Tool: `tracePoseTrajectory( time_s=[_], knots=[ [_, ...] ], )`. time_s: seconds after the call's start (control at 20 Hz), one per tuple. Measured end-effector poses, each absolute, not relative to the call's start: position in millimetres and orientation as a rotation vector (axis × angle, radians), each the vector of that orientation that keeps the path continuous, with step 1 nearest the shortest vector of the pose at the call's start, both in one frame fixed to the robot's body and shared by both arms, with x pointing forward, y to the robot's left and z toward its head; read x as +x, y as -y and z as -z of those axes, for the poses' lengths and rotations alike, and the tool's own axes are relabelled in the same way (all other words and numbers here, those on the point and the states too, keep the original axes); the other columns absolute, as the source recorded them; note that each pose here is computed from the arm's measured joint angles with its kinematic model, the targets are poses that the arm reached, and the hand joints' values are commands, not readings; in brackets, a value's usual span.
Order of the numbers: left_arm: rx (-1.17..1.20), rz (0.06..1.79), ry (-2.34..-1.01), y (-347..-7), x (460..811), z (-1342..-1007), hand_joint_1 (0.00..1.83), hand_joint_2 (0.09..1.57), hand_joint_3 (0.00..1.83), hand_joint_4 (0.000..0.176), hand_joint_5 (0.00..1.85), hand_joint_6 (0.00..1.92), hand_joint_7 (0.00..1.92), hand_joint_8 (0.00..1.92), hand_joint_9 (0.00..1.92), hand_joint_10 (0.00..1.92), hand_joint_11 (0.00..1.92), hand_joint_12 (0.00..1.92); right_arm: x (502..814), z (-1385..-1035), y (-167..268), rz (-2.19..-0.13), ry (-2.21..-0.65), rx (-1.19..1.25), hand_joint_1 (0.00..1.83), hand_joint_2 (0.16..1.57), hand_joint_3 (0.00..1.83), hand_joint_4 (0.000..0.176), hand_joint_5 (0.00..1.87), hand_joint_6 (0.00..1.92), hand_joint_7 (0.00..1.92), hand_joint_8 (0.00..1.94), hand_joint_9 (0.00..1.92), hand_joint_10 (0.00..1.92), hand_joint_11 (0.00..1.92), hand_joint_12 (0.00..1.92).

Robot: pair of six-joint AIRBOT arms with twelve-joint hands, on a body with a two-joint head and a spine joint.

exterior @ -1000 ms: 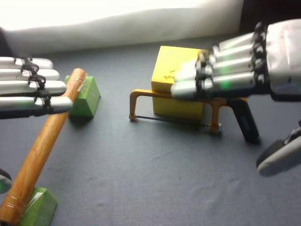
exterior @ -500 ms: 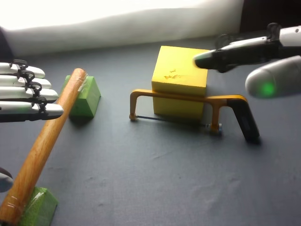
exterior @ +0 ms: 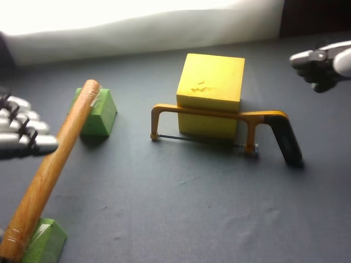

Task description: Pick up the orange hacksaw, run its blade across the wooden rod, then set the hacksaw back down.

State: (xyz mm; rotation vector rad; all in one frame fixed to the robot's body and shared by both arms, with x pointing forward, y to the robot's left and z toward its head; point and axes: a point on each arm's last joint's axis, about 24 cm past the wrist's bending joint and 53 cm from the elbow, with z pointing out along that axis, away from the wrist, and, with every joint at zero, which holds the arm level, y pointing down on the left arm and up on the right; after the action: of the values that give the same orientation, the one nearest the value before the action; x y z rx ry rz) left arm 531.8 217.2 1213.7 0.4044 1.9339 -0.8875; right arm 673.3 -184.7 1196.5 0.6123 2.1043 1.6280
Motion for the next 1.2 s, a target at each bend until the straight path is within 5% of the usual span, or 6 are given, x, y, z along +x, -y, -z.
tracePoseTrajectory(
  time_s=[0.2, 0.5, 1.2],
  knots=[
    [0.435, 0.874, -1.987, -215, 514, -1205, 0.00, 1.15, 0.00, 0.000, 0.12, 0.00, 0.16, 0.00, 0.14, 0.01, 0.00, 0.20, 681, -1188, 194, -1.690, -2.098, 0.842, 0.42, 1.14, 0.00, 0.000, 0.03, 0.00, 0.04, 0.00, 0.09, 0.00, 0.00, 0.52],
    [0.457, 0.837, -2.062, -204, 501, -1183, 0.00, 1.15, 0.00, 0.000, 0.13, 0.00, 0.14, 0.00, 0.10, 0.00, 0.00, 0.11, 660, -1113, 191, -1.665, -2.215, 1.049, 0.74, 1.15, 0.01, 0.000, 0.05, 0.00, 0.04, 0.00, 0.09, 0.00, 0.00, 0.55],
    [0.312, 0.620, -2.247, -231, 510, -1133, 0.00, 1.18, 0.00, 0.000, 0.15, 0.01, 0.16, 0.01, 0.11, 0.01, 0.00, 0.22, 709, -1109, 182, -1.777, -1.953, 1.090, 1.02, 1.24, 0.00, 0.000, 0.12, 0.00, 0.06, 0.00, 0.09, 0.00, 0.00, 0.56]
  ],
)
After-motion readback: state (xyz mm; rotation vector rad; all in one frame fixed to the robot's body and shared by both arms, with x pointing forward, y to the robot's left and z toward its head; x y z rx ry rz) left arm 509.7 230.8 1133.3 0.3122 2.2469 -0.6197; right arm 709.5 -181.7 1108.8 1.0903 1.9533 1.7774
